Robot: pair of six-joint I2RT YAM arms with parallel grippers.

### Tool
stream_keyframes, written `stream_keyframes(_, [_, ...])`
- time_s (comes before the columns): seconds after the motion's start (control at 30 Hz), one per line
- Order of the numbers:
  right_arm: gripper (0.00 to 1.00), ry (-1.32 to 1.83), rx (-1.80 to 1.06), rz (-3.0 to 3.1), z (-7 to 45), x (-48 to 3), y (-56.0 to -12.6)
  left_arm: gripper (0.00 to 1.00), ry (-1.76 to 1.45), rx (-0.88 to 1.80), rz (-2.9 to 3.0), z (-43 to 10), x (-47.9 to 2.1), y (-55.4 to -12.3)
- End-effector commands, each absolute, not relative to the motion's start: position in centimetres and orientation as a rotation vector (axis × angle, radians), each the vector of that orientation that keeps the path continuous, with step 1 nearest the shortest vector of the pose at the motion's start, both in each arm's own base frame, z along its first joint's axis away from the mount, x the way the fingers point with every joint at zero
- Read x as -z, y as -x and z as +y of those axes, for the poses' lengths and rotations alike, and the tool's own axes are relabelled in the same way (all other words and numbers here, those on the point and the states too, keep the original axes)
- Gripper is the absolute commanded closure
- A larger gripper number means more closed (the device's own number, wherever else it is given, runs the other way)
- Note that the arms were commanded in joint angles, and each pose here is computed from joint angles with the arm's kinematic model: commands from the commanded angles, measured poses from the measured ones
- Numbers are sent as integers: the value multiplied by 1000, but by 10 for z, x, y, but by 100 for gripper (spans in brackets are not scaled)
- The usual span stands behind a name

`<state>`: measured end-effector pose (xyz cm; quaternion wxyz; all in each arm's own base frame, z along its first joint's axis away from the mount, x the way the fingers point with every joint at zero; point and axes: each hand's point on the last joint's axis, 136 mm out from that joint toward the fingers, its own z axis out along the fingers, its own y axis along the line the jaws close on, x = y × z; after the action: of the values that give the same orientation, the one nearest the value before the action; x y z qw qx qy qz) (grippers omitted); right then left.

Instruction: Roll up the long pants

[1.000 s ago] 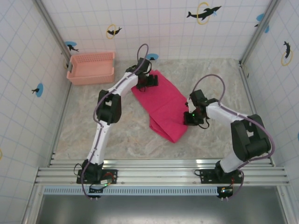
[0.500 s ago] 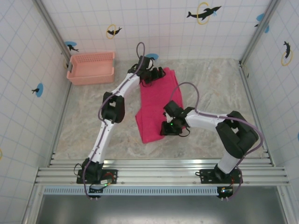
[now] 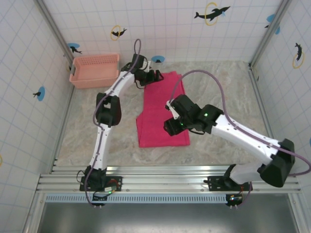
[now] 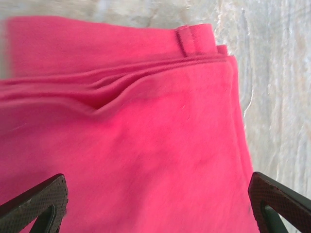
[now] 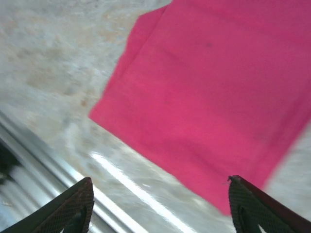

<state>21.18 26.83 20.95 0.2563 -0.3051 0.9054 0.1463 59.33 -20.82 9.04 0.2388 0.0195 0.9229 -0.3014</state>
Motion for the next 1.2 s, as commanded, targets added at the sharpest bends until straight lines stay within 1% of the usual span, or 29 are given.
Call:
stream_keyframes(0.0, [1, 1187, 269, 2180, 215, -229, -207, 3, -411, 503, 2338, -177, -193, -556])
stream_keyframes(0.07, [1, 1293, 442, 2021, 213, -236, -203, 3, -495, 351, 2214, -166, -212, -527])
stream_keyframes(0.13, [1, 1294, 488, 1966, 212, -231, -206, 3, -532, 279, 2073, -154, -229, -496])
stream_keyframes(0.23, [1, 1390, 417, 1993, 214, -202, -206, 2, -627, 232, 2002, -149, -221, -443])
stream_keyframes(0.3, [0, 1459, 390, 2055, 207, -183, -213, 3, -783, 35, 1983, -161, -216, -420])
stream_keyframes(0.33, [3, 1508, 347, 2064, 208, -175, -213, 2, -891, 41, 1998, -174, -213, -407])
stream_keyframes(0.37, [5, 1569, 281, 2060, 210, -164, -212, 3, -928, 69, 2059, -177, -207, -398])
stream_keyframes(0.43, [9, 1648, 227, 2026, 212, -148, -209, 2, -862, 63, 2188, -165, -195, -387])
stream_keyframes(0.47, [9, 1694, 164, 2028, 214, -139, -204, 3, -863, 49, 2208, -160, -189, -379])
stream_keyframes(0.5, [12, 1725, 108, 2039, 216, -133, -200, 3, -869, 45, 2215, -156, -185, -371])
stream_keyframes(0.57, [16, 1792, 59, 2055, 218, -122, -191, 3, -843, -20, 2241, -141, -182, -360])
stream_keyframes(0.63, [16, 1860, 33, 2068, 219, -113, -181, 3, -839, -76, 2266, -129, -185, -350])
stream_keyframes(0.73, [18, 1929, -9, 2066, 231, -103, -167, 2, -848, -94, 2287, -122, -192, -338])
stream_keyframes(0.83, [20, 1963, -58, 2072, 243, -87, -161, 3, -879, -51, 2300, -126, -190, -331])
stream_keyframes(0.97, [23, 1984, -80, 2109, 254, -67, -163, 2, -917, -43, 2351, -125, -173, -325])
stream_keyframes(1.17, [28, 2013, 6, 2165, 249, -35, -179, 3, -961, -66, 2403, -123, -156, -324])
